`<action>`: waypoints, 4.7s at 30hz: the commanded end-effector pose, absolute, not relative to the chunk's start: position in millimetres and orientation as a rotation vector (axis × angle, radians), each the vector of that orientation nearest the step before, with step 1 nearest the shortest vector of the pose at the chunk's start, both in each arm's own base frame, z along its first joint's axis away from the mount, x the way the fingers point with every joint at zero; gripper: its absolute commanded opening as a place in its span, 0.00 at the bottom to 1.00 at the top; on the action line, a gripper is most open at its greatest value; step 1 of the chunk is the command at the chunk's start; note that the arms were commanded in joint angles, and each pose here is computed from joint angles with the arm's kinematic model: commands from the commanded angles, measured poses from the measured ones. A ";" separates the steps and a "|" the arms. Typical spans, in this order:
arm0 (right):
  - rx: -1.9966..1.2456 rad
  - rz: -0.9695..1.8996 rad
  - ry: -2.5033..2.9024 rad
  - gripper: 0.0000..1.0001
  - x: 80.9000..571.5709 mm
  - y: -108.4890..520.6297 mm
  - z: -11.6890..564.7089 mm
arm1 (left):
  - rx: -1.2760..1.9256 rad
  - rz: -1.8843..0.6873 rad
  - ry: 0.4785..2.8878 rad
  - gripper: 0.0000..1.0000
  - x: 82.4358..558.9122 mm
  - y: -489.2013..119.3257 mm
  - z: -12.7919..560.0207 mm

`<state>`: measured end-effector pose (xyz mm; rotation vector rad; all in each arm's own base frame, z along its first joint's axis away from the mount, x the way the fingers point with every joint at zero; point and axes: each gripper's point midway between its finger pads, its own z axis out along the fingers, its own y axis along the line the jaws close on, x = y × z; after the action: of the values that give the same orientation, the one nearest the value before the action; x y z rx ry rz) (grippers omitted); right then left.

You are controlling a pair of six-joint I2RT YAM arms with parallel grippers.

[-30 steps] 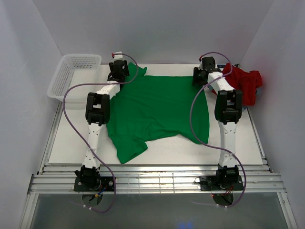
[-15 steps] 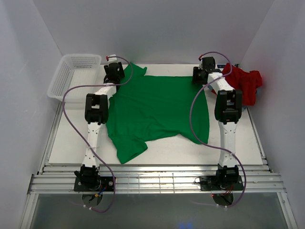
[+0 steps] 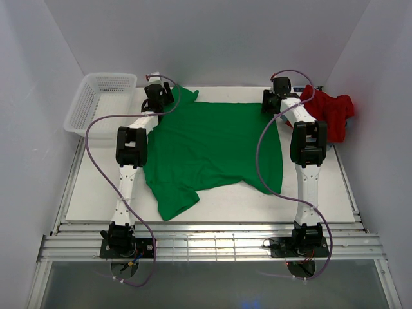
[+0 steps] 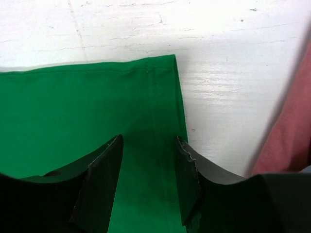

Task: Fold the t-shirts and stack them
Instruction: Flatten the tshirt out, then fold the tshirt

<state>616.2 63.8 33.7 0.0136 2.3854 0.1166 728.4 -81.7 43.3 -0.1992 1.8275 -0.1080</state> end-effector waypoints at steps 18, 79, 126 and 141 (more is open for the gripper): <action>0.076 0.299 2.453 0.41 620.3 68.0 15.4 | -0.211 -0.183 1.921 0.51 714.4 -99.8 15.9; -0.020 0.391 2.421 0.15 578.8 102.8 74.2 | -0.234 -0.262 1.917 0.72 708.0 -106.9 44.8; -0.062 0.344 2.429 0.12 528.6 101.4 100.2 | -0.161 -0.301 1.803 0.12 673.2 -109.8 149.2; -0.079 0.208 2.480 0.11 482.9 88.4 112.9 | -0.100 -0.323 1.914 0.11 592.4 -115.8 135.7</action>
<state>492.1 93.5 89.1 -0.0647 2.5105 0.2555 599.0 -113.3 69.7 -0.1385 2.0307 -0.3107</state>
